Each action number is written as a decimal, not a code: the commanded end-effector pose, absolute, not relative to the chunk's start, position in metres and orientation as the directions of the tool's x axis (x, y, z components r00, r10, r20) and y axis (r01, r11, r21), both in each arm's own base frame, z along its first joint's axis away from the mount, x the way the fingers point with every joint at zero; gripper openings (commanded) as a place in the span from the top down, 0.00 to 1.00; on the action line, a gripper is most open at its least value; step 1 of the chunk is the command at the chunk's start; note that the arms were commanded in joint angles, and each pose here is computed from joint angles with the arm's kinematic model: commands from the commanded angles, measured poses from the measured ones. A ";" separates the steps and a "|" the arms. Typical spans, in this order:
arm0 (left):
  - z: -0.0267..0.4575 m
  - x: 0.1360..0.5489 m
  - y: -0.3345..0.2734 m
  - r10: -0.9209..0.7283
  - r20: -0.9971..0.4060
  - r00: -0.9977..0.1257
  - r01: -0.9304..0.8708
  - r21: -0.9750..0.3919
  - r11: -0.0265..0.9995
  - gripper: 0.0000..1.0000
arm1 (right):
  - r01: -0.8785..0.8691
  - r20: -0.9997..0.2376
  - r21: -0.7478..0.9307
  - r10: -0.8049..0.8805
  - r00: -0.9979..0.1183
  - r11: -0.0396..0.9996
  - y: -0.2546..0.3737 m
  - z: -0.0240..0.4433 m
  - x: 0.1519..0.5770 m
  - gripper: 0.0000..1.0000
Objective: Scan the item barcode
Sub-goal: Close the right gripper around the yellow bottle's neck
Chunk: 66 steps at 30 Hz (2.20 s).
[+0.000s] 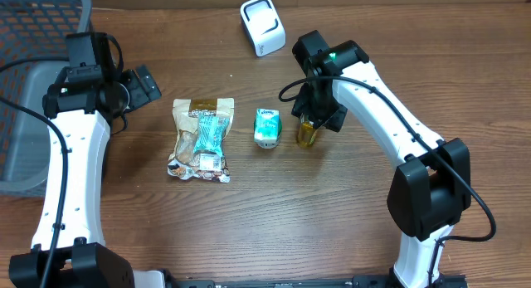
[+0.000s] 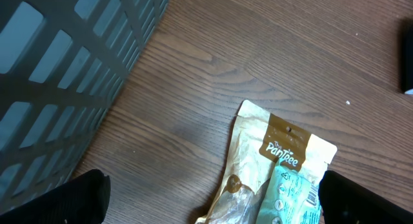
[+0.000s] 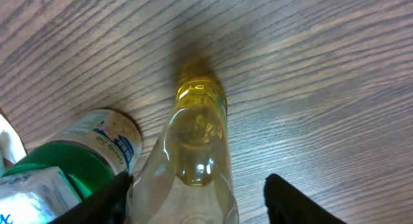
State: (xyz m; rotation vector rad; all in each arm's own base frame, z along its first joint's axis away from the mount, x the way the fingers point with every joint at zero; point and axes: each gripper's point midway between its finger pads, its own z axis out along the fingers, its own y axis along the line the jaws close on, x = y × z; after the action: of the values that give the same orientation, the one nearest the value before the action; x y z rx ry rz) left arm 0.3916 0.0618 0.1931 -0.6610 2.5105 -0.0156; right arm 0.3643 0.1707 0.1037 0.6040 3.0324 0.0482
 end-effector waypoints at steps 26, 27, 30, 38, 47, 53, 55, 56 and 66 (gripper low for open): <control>0.195 0.393 0.067 -0.463 -0.507 -0.727 -0.462 -0.139 0.876 0.00 | 0.378 -0.016 0.037 0.378 -0.925 0.925 0.171 0.105 0.358 0.52; 0.195 0.393 0.067 -0.463 -0.507 -0.727 -0.461 -0.139 0.876 0.00 | 0.378 -0.015 0.037 0.378 -0.925 0.925 0.171 0.105 0.357 0.51; 0.195 0.393 0.067 -0.463 -0.507 -0.727 -0.462 -0.139 0.876 0.01 | 0.378 -0.015 0.037 0.379 -0.925 0.925 0.171 0.105 0.358 0.41; 0.195 0.393 0.067 -0.463 -0.507 -0.727 -0.462 -0.139 0.876 0.00 | 0.377 -0.015 0.036 0.378 -0.926 0.925 0.171 0.105 0.357 0.38; 0.195 0.393 0.067 -0.463 -0.507 -0.727 -0.461 -0.139 0.876 0.00 | 0.376 -0.014 0.036 0.377 -0.926 0.926 0.171 0.105 0.357 0.39; 0.195 0.393 0.067 -0.463 -0.507 -0.727 -0.462 -0.139 0.876 0.00 | 0.375 -0.014 0.035 0.376 -0.927 0.926 0.171 0.105 0.357 0.39; 0.195 0.393 0.067 -0.463 -0.507 -0.727 -0.462 -0.139 0.876 0.00 | 0.375 -0.015 0.035 0.376 -0.927 0.926 0.171 0.105 0.357 0.39; 0.195 0.393 0.067 -0.463 -0.507 -0.727 -0.462 -0.139 0.876 0.00 | 0.375 -0.015 0.035 0.376 -0.927 0.926 0.171 0.105 0.357 0.39; 0.195 0.393 0.067 -0.463 -0.507 -0.727 -0.461 -0.139 0.876 0.00 | 0.376 -0.014 0.035 0.376 -0.926 0.926 0.171 0.105 0.358 0.39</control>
State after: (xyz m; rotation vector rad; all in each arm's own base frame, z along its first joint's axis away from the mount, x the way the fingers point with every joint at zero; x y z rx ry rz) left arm 0.3916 0.0617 0.1931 -0.6609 2.5105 -0.0161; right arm 0.3564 0.1708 0.1034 0.6039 3.0681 0.0475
